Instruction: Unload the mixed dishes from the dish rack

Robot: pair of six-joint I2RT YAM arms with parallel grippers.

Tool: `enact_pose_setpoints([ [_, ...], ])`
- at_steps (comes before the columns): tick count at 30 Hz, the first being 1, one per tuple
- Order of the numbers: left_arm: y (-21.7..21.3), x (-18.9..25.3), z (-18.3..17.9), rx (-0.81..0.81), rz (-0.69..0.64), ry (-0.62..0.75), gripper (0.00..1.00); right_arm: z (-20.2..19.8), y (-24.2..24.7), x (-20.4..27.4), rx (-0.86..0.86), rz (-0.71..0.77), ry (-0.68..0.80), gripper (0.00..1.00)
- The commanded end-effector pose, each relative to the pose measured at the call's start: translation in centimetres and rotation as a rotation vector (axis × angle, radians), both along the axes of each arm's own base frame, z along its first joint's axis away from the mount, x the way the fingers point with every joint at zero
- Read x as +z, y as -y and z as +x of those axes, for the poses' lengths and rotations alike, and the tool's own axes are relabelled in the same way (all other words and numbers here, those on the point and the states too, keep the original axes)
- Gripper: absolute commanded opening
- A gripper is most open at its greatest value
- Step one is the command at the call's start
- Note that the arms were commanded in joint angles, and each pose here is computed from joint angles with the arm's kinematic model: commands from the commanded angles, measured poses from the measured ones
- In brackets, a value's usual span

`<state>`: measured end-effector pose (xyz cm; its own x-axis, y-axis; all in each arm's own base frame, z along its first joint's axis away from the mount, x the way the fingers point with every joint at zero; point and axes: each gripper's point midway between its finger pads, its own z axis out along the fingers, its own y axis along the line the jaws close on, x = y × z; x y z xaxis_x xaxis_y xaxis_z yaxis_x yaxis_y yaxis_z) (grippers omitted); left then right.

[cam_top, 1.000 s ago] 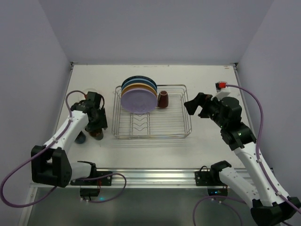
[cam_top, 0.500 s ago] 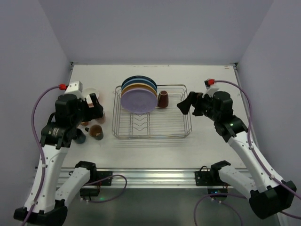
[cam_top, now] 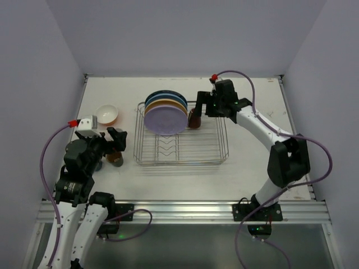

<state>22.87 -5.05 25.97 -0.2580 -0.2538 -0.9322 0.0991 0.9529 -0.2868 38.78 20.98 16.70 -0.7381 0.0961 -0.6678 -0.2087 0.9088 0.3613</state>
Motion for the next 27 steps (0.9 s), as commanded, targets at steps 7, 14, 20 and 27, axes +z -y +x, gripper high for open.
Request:
enact_pose_setpoints([
  [7, 0.9, 1.1, 0.6, -0.041, -0.004, 0.065, 1.0, 5.8, -2.8, 0.1, -0.004, -0.103, 0.016, 0.87],
  [14, 1.5, -0.2, 1.4, -0.057, 0.008, 0.002, 1.0, 6.5, -1.6, -3.9, -0.079, -0.223, -0.059, 0.86],
  [20, 1.5, -0.4, 1.5, -0.055, 0.009, -0.006, 1.0, 5.3, -3.0, -7.0, -0.029, -0.235, -0.108, 0.81],
  [27, 1.5, -0.5, 1.5, -0.055, 0.011, -0.007, 1.0, 5.6, -2.5, -8.9, -0.048, -0.267, -0.12, 0.73],
])
